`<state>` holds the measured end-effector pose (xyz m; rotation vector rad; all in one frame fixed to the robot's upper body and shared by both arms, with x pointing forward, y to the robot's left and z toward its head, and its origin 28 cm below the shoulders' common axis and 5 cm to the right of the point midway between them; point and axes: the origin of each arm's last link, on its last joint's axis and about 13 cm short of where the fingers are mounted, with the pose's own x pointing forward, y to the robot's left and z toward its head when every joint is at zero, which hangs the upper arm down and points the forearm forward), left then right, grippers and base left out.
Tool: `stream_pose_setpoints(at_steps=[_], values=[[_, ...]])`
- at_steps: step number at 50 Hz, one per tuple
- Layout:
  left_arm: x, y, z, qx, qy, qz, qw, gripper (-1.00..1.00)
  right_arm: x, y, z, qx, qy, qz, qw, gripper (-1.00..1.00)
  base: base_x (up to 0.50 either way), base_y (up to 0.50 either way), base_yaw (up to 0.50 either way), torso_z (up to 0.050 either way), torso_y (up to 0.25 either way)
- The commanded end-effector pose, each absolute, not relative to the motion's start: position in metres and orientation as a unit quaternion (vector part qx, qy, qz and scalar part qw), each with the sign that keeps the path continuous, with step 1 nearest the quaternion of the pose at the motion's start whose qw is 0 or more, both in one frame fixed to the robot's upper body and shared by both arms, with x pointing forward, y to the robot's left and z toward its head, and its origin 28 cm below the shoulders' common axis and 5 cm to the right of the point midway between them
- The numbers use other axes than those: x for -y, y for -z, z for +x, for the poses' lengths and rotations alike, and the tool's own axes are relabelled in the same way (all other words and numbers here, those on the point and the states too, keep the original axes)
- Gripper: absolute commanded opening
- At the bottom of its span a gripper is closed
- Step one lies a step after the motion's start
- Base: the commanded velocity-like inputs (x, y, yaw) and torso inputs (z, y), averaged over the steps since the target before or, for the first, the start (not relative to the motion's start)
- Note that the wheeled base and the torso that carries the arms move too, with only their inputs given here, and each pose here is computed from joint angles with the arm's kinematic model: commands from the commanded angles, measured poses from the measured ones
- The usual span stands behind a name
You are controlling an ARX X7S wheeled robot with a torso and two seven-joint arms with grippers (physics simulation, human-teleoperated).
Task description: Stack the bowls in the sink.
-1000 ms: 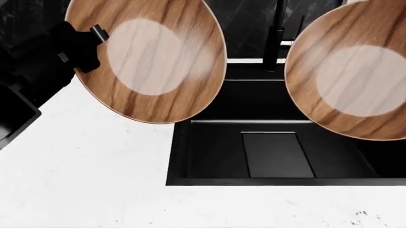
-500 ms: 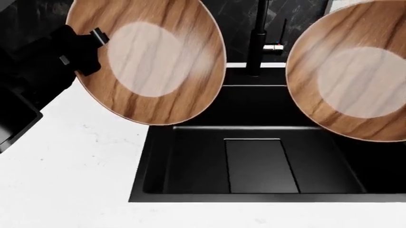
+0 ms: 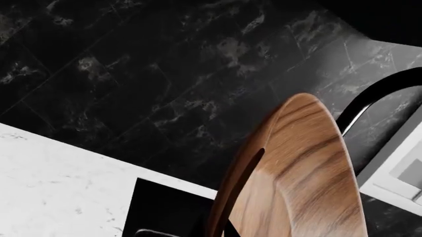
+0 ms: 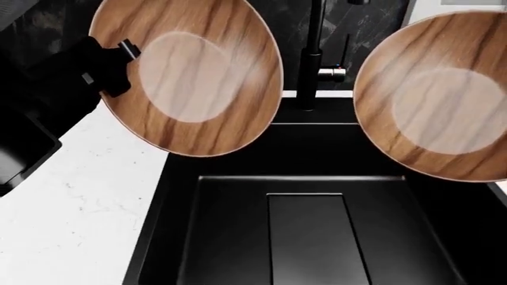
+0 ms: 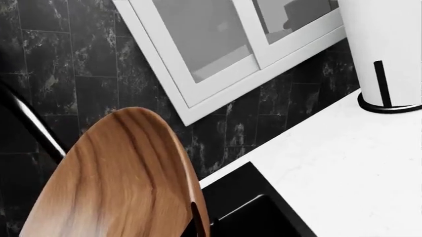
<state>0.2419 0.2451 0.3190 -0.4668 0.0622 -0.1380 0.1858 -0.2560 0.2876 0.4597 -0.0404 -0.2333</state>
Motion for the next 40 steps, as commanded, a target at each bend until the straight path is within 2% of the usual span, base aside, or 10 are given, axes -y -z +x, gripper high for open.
stream_pose_setpoints(at_steps=[1,20,28,40], values=[[-0.245,-0.316,0.243,-0.044,0.064,-0.235,0.969,-1.0,0.256,-0.288,0.184,0.026,0.114,0.226,0.967,-1.0,0.0,0.0,0.0,0.0,0.0],[-0.223,-0.308,0.262,-0.136,0.118,-0.236,0.955,-1.0,0.257,-0.306,0.179,0.048,0.118,0.226,0.966,-1.0,0.0,0.0,0.0,0.0,0.001],[-0.213,-0.308,0.27,-0.199,0.134,-0.204,0.949,-1.0,0.257,-0.318,0.177,0.052,0.115,0.22,0.967,-1.0,0.0,0.0,0.0,0.0,0.001],[-0.189,-0.298,0.287,-0.292,0.195,-0.178,0.919,-1.0,0.261,-0.32,0.176,0.058,0.125,0.222,0.965,-1.0,0.0,0.0,0.0,0.001,0.001]])
